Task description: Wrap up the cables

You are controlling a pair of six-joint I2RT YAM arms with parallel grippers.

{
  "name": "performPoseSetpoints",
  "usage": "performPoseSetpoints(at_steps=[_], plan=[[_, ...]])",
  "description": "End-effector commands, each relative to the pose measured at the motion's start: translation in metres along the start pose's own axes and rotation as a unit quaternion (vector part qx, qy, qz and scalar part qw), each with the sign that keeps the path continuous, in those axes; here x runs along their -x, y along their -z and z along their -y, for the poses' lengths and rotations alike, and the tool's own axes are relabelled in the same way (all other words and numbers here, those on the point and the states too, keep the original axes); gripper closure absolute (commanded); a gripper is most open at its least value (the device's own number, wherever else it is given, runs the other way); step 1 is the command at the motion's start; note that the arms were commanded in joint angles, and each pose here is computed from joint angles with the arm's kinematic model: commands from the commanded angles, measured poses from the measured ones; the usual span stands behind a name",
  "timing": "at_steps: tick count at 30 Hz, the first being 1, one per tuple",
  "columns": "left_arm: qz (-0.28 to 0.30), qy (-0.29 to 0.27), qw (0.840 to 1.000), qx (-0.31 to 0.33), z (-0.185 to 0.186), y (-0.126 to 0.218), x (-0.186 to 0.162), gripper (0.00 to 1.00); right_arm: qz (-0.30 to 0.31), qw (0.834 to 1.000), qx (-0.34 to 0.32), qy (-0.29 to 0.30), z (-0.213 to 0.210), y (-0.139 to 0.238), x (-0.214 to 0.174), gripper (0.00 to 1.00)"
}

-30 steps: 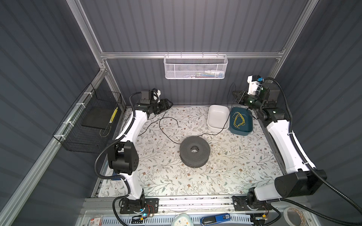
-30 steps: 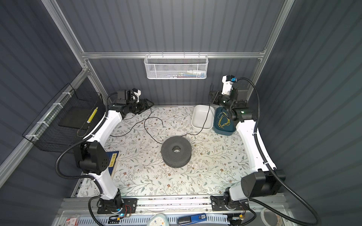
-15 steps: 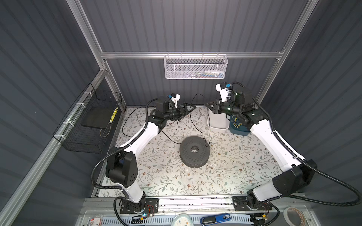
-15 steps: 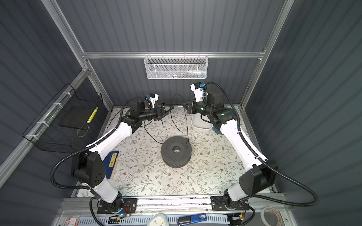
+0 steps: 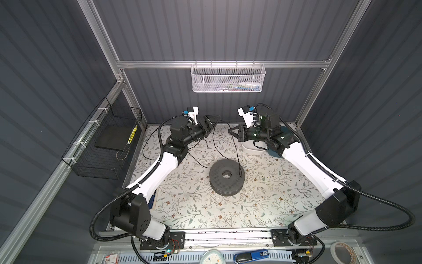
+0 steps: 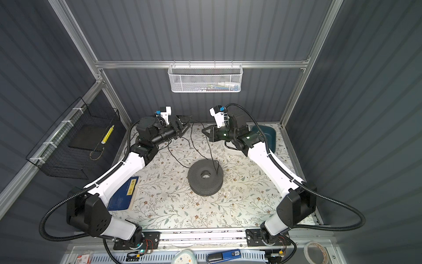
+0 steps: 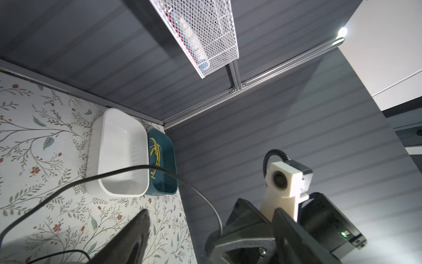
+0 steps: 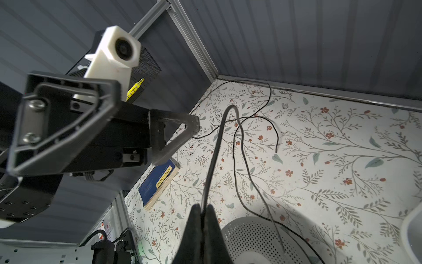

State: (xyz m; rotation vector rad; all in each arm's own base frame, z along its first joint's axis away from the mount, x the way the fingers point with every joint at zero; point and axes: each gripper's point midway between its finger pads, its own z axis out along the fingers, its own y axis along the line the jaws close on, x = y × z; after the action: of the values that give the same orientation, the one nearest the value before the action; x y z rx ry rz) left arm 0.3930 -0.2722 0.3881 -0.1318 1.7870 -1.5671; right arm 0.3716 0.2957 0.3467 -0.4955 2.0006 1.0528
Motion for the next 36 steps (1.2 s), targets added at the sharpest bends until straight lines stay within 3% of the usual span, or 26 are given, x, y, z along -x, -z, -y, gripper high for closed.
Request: performPoseSetpoints(at_steps=[1, 8, 13, 17, 19, 23, 24, 32, 36], plan=[[0.003, 0.004, 1.000, -0.009, 0.003, -0.001, 0.001, 0.15, -0.005, 1.000, 0.013, 0.004, -0.006, -0.008, -0.001, 1.00], [-0.029, 0.021, 0.999, -0.012, -0.016, -0.020, -0.009, 0.13, -0.026, 0.999, 0.027, 0.018, -0.022, -0.023, -0.018, 1.00], [-0.045, 0.026, 0.999, -0.009, -0.021, -0.023, -0.017, 0.23, -0.030, 0.999, 0.025, 0.019, -0.022, -0.027, -0.023, 1.00], [-0.047, 0.019, 0.999, -0.001, -0.027, -0.024, -0.019, 0.42, -0.034, 0.999, 0.038, 0.018, -0.028, -0.029, -0.026, 1.00], [-0.050, 0.016, 0.999, -0.003, -0.028, -0.025, -0.020, 0.57, -0.040, 0.998, 0.045, 0.016, -0.032, -0.030, -0.033, 1.00], [-0.043, -0.020, 0.999, 0.011, -0.023, -0.023, -0.013, 0.96, -0.056, 0.997, 0.047, 0.014, -0.032, -0.030, -0.054, 1.00], [-0.042, -0.033, 0.998, 0.018, -0.021, -0.022, -0.011, 1.00, -0.061, 0.997, 0.044, 0.010, -0.029, -0.030, -0.060, 1.00], [-0.030, -0.091, 0.995, 0.005, 0.014, -0.017, 0.008, 1.00, -0.094, 0.994, 0.048, -0.030, -0.015, -0.039, -0.104, 0.93], [-0.027, -0.106, 0.994, 0.002, 0.021, -0.013, 0.011, 1.00, -0.101, 0.993, 0.039, -0.042, -0.008, -0.041, -0.118, 1.00]])
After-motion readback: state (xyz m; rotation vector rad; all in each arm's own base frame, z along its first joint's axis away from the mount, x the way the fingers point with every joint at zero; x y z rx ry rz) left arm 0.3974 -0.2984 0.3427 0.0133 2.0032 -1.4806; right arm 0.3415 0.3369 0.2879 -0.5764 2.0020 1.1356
